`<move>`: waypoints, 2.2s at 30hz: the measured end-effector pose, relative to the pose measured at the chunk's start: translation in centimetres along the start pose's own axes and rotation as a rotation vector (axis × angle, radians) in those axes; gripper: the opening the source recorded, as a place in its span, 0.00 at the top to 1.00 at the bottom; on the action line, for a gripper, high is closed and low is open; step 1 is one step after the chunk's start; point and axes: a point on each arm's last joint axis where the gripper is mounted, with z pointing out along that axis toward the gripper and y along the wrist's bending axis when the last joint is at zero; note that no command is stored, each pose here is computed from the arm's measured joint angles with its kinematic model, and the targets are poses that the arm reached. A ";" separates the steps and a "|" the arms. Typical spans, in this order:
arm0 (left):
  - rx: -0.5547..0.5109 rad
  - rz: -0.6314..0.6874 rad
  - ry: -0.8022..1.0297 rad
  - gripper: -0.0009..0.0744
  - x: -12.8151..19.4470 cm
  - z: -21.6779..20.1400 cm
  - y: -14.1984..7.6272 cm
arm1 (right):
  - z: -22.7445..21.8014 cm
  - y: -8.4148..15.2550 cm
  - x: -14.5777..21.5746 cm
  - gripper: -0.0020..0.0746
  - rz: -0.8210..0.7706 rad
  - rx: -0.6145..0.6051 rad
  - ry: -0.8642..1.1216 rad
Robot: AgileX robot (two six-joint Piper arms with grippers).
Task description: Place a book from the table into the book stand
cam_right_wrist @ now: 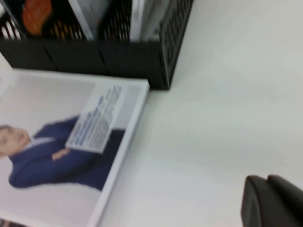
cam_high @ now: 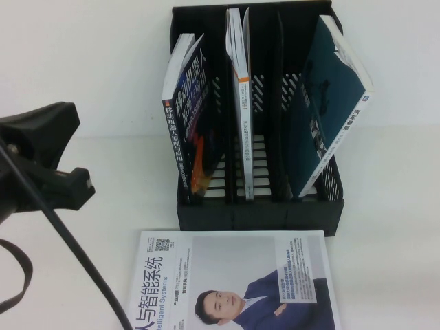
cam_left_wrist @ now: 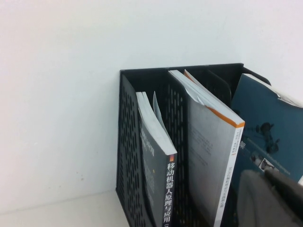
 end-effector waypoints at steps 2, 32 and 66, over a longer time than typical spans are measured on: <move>0.000 0.000 0.000 0.99 0.0 0.0 0.0 | 0.1 -0.1 0.3 0.97 0.000 0.004 0.021; -0.165 -0.100 0.074 0.99 1.2 -3.6 3.0 | 0.1 -0.2 1.0 0.97 0.000 0.017 0.088; -0.454 -0.126 0.090 0.99 20.0 -9.8 8.2 | 0.1 -0.2 1.1 0.97 0.000 0.017 0.091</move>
